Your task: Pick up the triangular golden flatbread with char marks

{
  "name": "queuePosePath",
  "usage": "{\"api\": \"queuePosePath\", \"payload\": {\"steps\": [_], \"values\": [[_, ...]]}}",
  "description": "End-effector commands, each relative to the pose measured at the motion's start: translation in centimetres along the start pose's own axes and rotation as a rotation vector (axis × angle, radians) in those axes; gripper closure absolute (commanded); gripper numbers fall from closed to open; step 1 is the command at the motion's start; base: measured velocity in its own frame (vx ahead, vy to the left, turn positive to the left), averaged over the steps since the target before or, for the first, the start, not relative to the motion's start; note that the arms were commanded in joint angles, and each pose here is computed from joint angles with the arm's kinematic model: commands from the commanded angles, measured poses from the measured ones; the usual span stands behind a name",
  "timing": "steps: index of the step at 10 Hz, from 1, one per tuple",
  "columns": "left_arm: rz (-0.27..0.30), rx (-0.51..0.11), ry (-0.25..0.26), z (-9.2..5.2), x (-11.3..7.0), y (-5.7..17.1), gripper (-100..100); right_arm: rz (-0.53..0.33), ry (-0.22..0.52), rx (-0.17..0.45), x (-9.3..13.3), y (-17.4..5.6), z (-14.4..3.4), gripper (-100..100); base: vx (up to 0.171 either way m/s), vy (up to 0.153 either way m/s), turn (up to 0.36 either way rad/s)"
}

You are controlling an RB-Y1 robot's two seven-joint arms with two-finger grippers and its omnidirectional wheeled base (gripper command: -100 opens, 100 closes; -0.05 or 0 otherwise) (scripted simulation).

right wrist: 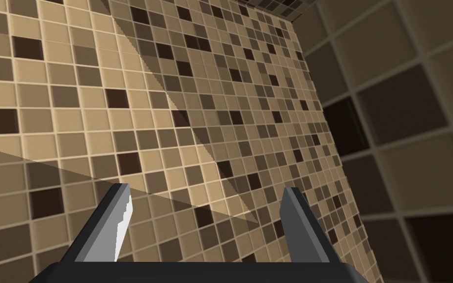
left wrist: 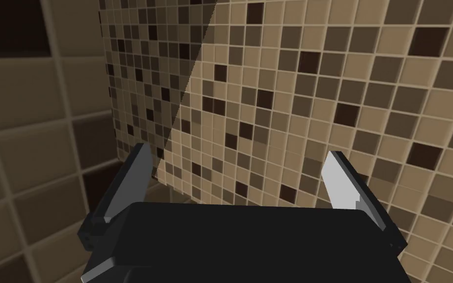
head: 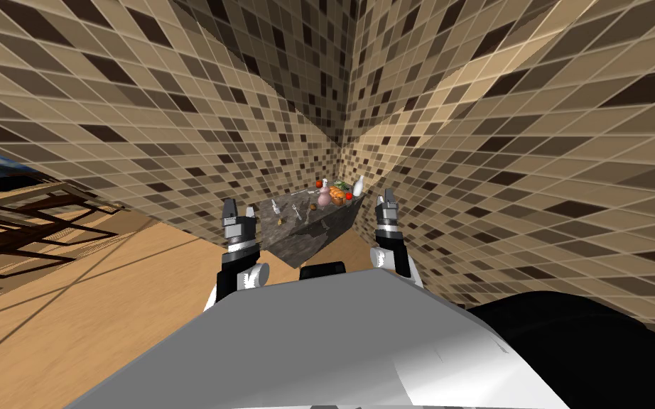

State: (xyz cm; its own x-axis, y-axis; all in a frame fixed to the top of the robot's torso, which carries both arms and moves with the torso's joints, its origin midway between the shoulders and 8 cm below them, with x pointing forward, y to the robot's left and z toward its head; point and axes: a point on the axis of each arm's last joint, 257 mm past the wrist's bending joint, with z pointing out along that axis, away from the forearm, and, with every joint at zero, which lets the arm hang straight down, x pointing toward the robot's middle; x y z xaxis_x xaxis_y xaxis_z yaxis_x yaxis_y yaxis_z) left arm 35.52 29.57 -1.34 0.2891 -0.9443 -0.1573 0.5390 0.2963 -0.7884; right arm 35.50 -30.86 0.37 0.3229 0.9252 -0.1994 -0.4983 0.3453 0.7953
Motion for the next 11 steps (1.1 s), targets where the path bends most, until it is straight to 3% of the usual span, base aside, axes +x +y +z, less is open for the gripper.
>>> {"api": "queuePosePath", "payload": {"steps": [1,6,11], "values": [[0.018,-0.009,0.030,0.1,0.2,0.3,-100,0.000,0.000,0.000,0.0,0.0,0.0,0,-0.001,-0.007,-0.017],[0.093,-0.089,0.124,0.4,0.4,2.2,-100,0.000,0.000,0.000,0.0,0.0,0.0,0,-0.006,-0.026,-0.031],[0.139,-0.189,0.155,0.6,0.0,4.6,-100,0.000,0.000,0.000,0.0,0.0,0.0,0,-0.006,-0.026,-0.033]]}}
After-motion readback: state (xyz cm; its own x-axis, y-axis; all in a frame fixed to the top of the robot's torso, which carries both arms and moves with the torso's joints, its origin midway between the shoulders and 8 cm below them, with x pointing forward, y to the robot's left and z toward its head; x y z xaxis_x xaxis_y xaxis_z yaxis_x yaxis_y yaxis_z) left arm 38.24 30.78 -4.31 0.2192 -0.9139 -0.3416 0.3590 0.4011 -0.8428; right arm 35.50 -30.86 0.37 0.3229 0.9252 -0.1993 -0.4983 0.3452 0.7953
